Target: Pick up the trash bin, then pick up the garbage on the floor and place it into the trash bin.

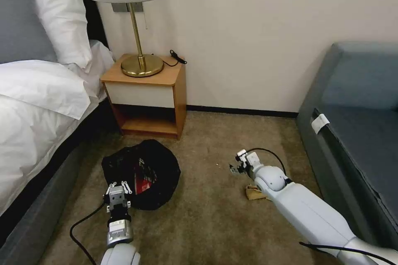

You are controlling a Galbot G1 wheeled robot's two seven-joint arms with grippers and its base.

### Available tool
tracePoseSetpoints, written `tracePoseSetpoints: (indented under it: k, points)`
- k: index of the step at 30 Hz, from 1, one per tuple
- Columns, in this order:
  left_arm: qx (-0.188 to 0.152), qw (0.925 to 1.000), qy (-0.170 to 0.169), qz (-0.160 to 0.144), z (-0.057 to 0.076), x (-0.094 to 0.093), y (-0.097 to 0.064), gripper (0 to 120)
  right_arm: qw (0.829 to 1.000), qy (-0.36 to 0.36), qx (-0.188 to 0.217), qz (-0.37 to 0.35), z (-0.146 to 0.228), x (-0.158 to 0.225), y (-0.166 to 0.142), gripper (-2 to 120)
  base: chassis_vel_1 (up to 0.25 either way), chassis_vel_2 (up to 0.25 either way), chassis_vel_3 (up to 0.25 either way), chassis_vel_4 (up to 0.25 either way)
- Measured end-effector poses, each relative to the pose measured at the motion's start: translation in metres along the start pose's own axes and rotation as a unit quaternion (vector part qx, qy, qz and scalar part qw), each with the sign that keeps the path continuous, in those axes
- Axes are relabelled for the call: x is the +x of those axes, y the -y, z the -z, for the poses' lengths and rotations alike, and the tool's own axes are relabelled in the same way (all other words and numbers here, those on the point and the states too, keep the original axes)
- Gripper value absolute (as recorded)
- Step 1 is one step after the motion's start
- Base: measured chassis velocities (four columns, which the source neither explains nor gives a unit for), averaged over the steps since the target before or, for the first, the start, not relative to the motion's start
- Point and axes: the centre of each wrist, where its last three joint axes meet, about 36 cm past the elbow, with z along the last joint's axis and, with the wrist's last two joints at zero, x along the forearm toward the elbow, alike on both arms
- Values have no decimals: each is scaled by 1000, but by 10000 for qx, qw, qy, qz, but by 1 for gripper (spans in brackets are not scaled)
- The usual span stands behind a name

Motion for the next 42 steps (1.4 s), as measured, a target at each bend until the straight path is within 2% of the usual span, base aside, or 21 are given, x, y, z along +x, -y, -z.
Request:
tracePoseSetpoints:
  k: [4,7,14,20,25,33,39,40,42]
  points:
    - [14,10000,24,7,2,0,-1,3,9996,-243,-104,22,-10,0,-5,100,0,0,0,0]
    - [104,9999,88,32,12,-4,4,3,9983,-562,-125,109,-17,0,-8,100,0,0,0,0]
    - [136,9998,114,45,16,-7,5,3,9960,-788,-56,422,-24,9,-5,100,0,0,0,0]
    - [124,9999,58,43,10,-6,3,3,9938,-895,371,540,-38,18,-5,100,0,0,0,0]
    - [118,9999,47,47,8,-6,3,3,9936,-915,424,507,-41,14,-3,100,0,0,0,0]
    - [150,9999,32,44,6,-6,6,3,9909,-904,862,501,-43,15,11,100,0,0,0,0]
    - [162,9998,57,39,4,-8,8,3,9825,-877,1504,660,-44,20,20,100,0,0,0,0]
    - [162,9998,57,39,4,-8,8,3,9825,-877,1504,660,-44,20,20,100,0,0,0,0]
    - [156,9999,66,33,4,-7,6,3,9771,-830,1828,710,-46,20,22,100,0,0,0,0]
